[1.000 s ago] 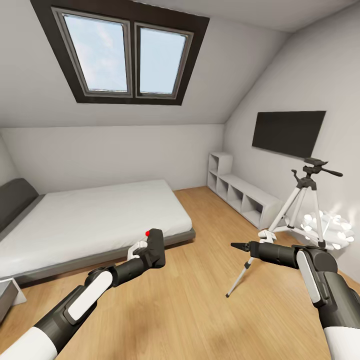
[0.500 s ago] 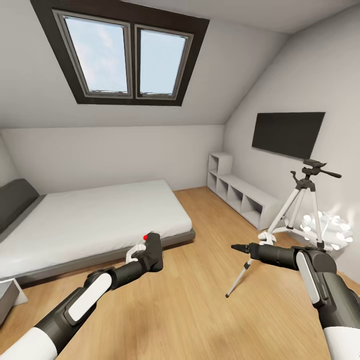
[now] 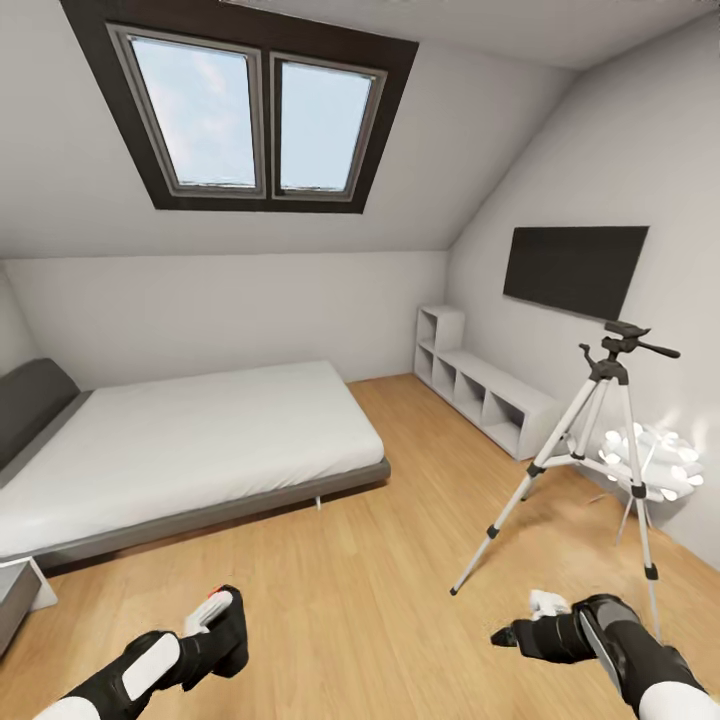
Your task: Attach the digital camera to the camera tripod in the bedroom.
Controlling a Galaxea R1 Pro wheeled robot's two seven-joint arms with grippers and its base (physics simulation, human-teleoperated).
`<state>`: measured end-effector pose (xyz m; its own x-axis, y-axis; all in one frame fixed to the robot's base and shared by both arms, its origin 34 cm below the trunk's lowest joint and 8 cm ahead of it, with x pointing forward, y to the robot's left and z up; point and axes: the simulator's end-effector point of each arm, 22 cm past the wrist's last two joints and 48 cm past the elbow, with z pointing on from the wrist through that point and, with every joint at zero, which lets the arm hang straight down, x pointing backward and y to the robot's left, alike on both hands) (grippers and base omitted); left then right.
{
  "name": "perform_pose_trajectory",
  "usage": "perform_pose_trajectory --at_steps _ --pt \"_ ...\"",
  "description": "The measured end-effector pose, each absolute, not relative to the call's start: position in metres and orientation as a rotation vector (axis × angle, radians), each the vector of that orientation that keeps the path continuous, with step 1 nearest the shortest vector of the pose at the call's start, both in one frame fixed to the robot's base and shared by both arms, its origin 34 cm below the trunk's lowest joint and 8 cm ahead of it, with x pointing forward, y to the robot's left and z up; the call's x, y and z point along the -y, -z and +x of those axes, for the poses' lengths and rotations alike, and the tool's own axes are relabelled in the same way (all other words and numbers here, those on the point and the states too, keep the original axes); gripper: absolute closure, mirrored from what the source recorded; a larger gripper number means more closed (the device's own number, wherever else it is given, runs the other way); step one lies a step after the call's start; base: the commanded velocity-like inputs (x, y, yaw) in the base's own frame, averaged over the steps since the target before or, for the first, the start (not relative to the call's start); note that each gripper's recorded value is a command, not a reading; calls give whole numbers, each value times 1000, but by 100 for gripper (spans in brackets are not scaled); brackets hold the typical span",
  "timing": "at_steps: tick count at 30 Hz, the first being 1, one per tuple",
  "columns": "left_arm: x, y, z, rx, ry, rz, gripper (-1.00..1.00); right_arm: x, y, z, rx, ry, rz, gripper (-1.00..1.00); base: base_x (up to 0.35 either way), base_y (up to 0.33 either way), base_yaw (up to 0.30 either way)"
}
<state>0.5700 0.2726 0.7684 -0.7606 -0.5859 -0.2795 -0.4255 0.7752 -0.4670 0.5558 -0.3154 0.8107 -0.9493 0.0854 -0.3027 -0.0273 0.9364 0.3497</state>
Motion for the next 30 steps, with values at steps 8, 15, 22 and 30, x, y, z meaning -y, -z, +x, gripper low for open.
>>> perform_pose_trajectory --at_steps 8,15,22,30 --pt "-286 -707 485 -2680 293 -868 100 338 -718 461 -2903 -264 -26 -100 0 0 0" --pt "-291 -697 467 -2715 201 -769 100 367 -698 443 -2862 -23 -42 -100 0 0 0" --pt "-301 -667 401 -2764 117 -768 100 371 -668 371 -2926 26 -51 -100 0 0 0" --pt "-302 -651 352 -2804 78 -776 100 365 -653 327 -2949 20 -67 -100 0 0 0"
